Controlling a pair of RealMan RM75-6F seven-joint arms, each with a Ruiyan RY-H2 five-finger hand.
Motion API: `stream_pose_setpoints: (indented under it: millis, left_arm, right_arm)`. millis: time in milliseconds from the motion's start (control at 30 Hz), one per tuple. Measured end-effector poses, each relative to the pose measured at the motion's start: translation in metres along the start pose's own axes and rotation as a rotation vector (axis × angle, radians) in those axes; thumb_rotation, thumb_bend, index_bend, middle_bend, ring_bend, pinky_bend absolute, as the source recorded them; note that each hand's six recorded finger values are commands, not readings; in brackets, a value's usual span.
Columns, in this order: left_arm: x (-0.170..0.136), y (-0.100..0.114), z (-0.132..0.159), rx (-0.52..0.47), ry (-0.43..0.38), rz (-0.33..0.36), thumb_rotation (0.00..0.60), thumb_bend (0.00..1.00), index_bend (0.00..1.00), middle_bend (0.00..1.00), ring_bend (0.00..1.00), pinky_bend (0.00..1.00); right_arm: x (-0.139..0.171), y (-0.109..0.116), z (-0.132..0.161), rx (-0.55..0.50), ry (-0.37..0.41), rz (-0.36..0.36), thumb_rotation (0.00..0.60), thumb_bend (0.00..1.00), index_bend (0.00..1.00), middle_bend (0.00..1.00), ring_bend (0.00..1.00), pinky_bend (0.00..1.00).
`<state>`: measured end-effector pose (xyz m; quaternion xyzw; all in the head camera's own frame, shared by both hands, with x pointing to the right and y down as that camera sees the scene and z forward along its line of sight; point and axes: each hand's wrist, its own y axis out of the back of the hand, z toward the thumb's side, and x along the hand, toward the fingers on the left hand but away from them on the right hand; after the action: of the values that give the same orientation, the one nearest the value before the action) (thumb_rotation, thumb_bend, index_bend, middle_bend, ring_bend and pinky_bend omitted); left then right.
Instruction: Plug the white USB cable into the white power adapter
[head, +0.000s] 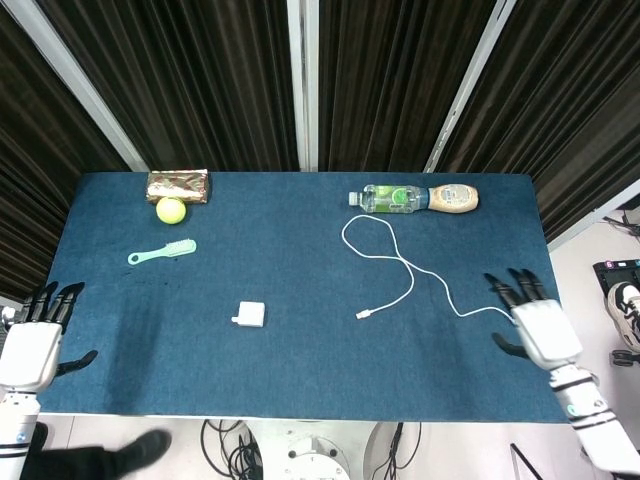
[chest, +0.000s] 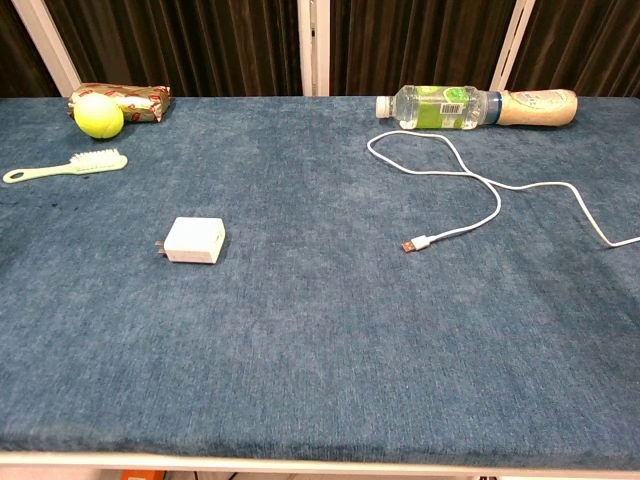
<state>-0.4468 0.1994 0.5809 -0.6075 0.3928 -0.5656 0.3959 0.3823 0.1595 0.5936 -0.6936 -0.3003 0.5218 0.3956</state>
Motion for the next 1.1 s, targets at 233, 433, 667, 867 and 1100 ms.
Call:
stream_pose_setpoints:
  millis: [233, 433, 667, 867, 1100]
  left_arm:
    - [-0.002, 0.0, 0.002, -0.001, 0.003, -0.001, 0.6, 0.05, 0.06, 0.1, 0.0, 0.0]
    - [-0.003, 0.001, 0.0, 0.001, 0.009, -0.003, 0.6, 0.05, 0.06, 0.1, 0.0, 0.0]
    - [-0.003, -0.001, -0.001, -0.003, 0.008, -0.007, 0.6, 0.05, 0.06, 0.1, 0.0, 0.0]
    - [-0.003, -0.004, -0.002, -0.014, 0.007, -0.014, 0.6, 0.05, 0.06, 0.1, 0.0, 0.0]
    - [-0.002, -0.007, -0.003, -0.03, 0.002, -0.016, 0.6, 0.05, 0.06, 0.1, 0.0, 0.0]
  right_arm:
    - [-0.067, -0.028, 0.054, 0.009, 0.145, 0.161, 0.6, 0.3, 0.06, 0.15, 0.0, 0.0]
    - [-0.111, -0.054, 0.107, -0.014, 0.23, 0.218, 0.574, 0.37, 0.22, 0.14, 0.0, 0.0]
    - [-0.129, -0.079, 0.131, 0.03, 0.259, 0.26, 0.557, 0.4, 0.3, 0.14, 0.0, 0.0]
    - [-0.131, -0.093, 0.135, 0.071, 0.26, 0.276, 0.557, 0.41, 0.31, 0.14, 0.0, 0.0]
    - [-0.126, -0.101, 0.138, 0.091, 0.274, 0.302, 0.558, 0.41, 0.32, 0.15, 0.0, 0.0]
